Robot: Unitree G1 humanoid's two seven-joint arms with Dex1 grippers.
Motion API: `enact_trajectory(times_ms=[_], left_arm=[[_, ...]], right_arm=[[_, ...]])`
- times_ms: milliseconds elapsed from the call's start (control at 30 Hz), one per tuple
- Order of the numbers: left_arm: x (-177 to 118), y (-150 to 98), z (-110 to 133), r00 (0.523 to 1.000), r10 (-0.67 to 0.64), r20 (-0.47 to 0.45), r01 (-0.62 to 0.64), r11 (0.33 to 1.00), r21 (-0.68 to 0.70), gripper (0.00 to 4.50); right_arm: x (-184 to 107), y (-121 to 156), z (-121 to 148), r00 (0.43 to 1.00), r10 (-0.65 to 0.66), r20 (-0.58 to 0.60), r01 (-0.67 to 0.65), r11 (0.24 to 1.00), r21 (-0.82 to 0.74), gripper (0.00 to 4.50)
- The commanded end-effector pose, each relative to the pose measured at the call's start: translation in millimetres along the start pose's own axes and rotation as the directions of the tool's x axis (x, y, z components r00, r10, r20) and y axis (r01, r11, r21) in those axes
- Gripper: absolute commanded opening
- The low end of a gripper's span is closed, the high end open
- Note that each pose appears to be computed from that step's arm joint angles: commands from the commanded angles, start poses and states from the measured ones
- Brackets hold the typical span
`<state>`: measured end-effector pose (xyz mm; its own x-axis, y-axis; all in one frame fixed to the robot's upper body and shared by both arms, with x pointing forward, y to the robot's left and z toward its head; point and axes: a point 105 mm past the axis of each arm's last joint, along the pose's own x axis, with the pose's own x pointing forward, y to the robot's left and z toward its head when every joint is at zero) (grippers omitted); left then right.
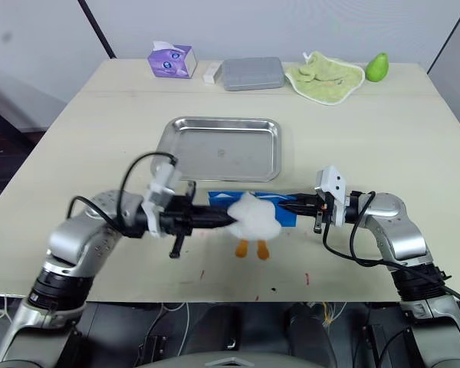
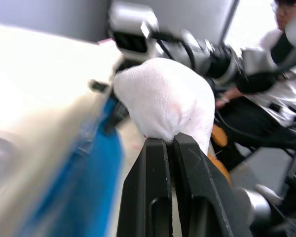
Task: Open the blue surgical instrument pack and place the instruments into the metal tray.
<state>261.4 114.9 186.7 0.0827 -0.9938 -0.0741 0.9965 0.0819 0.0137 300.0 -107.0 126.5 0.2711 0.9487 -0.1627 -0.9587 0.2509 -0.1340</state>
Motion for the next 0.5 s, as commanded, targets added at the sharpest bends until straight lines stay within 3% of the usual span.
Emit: enact_trajectory(times_ms=[33, 267, 500], left_arm=[[-19.3, 10.5, 16.4, 0.996, 0.073, 0.049, -0.073, 0.997, -0.009, 0.06], [-48.4, 31.3, 23.1, 0.965, 0.244, 0.101, -0.235, 0.968, -0.093, 0.06], [-87.9, 39.0, 10.9, 0.900, 0.423, 0.106, -0.392, 0.892, -0.227, 0.06]], right_arm=[[-6.7, -1.7, 2.3, 1.000, -0.016, -0.001, 0.016, 1.000, -0.021, 0.00], [-8.4, -1.2, -0.4, 1.000, -0.023, 0.004, 0.023, 1.000, -0.008, 0.00], [-12.3, -1.4, -1.1, 1.000, -0.028, 0.011, 0.028, 1.000, 0.004, 0.00]])
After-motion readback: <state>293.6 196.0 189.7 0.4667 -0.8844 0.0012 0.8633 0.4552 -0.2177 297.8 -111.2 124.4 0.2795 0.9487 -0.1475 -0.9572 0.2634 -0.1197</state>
